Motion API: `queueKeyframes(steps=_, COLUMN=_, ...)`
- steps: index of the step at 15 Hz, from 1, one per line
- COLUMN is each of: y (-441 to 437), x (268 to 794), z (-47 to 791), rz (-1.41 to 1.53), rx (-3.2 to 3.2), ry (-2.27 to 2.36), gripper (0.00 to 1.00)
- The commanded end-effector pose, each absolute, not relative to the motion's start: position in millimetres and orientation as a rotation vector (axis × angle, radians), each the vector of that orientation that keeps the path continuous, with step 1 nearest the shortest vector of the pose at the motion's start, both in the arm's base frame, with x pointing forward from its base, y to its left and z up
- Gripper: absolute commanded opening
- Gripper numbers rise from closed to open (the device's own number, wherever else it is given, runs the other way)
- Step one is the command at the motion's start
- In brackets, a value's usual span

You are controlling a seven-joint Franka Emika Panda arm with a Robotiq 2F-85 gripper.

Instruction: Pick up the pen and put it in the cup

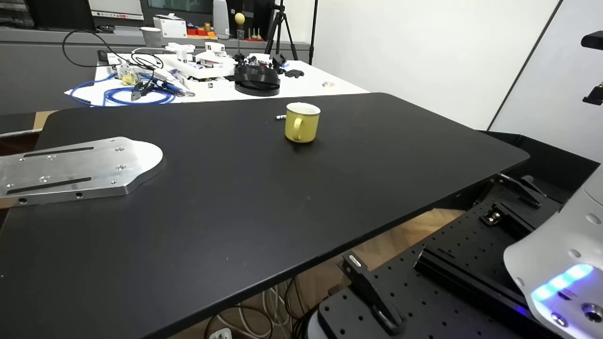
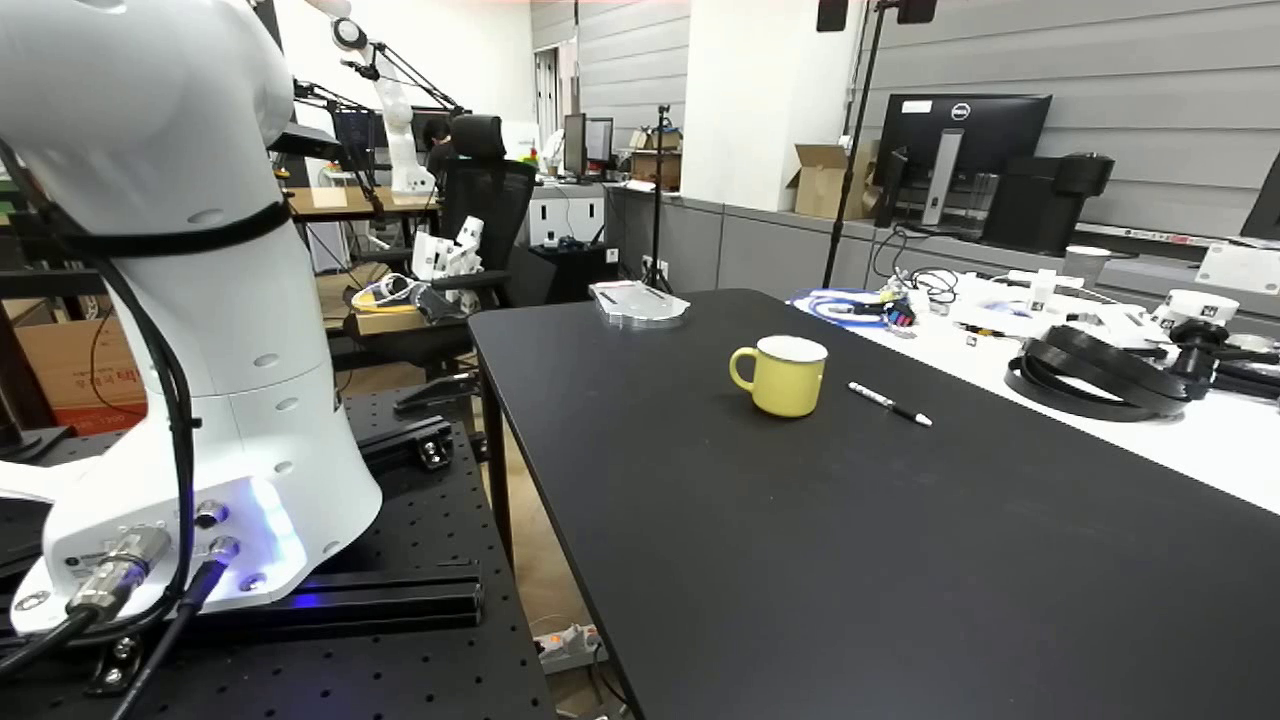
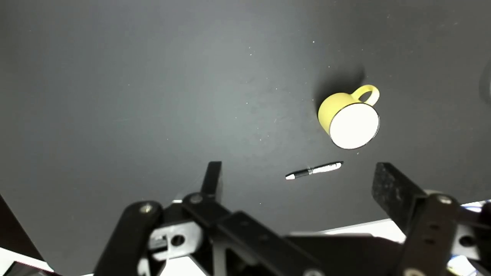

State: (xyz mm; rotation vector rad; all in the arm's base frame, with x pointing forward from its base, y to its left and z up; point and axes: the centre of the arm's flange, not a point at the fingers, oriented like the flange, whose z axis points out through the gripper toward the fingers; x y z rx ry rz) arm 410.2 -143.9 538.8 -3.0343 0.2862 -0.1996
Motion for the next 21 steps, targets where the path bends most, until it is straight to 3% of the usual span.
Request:
queueKeyframes(steps=1, y=-156.1, x=430.3, z=542.2, rz=-0.201, rx=-3.032, ry=0.457, gripper=1.00)
queueKeyframes(steps=6, y=-196.9, x=485.6, z=547.7, rz=-0.243, rx=-2.949, ry=0.854, gripper=1.00)
queueKeyframes(steps=12, y=-223.0, x=588.9, z=555.5, rz=-0.231, rx=-2.819, ry=1.263, gripper=1.00)
queueKeyframes(steps=21, y=-132.8, x=735.3, z=536.0, rz=-0.285, rx=-2.421, ry=1.762, gripper=1.00)
